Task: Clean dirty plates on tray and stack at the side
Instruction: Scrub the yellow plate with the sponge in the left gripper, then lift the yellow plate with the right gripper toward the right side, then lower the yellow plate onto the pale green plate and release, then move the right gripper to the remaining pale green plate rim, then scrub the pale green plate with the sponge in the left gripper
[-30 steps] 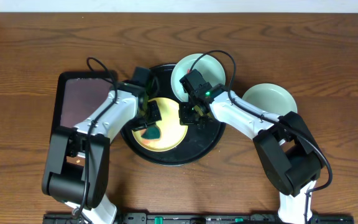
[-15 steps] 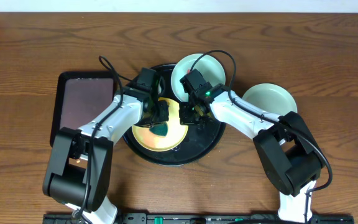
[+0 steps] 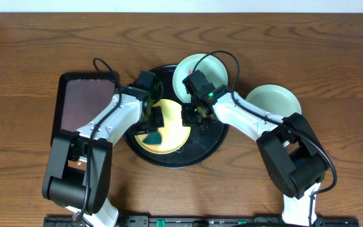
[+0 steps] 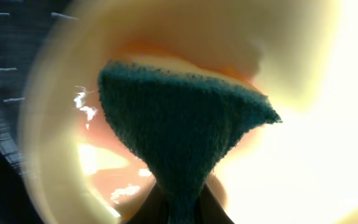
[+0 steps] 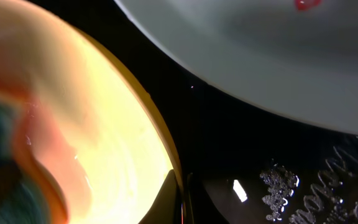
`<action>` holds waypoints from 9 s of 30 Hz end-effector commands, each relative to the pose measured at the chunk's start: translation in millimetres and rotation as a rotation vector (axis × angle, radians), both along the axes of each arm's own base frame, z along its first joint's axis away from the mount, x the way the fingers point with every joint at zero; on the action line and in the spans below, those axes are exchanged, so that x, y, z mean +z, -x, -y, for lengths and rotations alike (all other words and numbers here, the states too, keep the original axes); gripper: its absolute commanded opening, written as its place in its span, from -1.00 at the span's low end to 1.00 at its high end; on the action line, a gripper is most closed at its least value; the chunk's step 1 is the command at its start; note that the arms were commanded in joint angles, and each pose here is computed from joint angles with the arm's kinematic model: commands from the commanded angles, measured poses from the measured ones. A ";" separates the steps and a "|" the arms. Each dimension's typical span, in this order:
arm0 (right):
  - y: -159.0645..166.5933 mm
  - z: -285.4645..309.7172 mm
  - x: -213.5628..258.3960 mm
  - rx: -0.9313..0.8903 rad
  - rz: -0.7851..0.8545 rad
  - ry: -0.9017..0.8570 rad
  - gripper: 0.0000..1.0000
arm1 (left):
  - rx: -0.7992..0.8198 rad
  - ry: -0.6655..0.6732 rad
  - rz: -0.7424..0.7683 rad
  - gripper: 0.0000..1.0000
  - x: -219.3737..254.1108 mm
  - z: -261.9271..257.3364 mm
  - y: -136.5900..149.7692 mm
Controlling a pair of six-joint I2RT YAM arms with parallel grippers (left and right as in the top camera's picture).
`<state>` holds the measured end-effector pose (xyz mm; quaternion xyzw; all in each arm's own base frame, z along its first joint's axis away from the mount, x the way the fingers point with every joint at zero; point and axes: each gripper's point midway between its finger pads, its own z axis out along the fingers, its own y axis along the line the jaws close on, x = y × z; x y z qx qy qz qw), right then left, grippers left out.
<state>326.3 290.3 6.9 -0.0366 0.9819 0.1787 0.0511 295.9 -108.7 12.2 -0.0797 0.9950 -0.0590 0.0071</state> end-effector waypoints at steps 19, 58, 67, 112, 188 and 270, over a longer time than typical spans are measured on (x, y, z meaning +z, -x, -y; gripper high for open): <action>-3.5 5.9 -3.7 -0.008 -0.023 0.001 -0.98 | 0.240 -0.070 0.390 -0.85 117.5 -60.0 -88.3; -19.7 57.1 289.5 0.000 1.016 0.798 -0.98 | 0.377 -0.157 0.245 -0.85 111.0 -150.2 -45.4; 3.6 53.1 323.0 -0.028 1.164 0.949 -0.98 | 0.386 -0.145 0.244 -0.85 110.9 -148.4 -45.6; -18.8 348.5 100.9 -0.549 0.033 0.386 -0.98 | 0.383 -0.145 0.240 -0.85 110.6 -147.5 -44.7; -63.0 30.9 10.7 0.208 -0.193 0.047 -0.98 | 0.253 -0.118 0.253 -0.85 110.9 -90.4 -47.5; -41.1 24.4 -35.3 0.229 -0.227 -0.008 -0.97 | 0.141 -0.285 0.126 -0.85 -10.8 -22.9 -65.4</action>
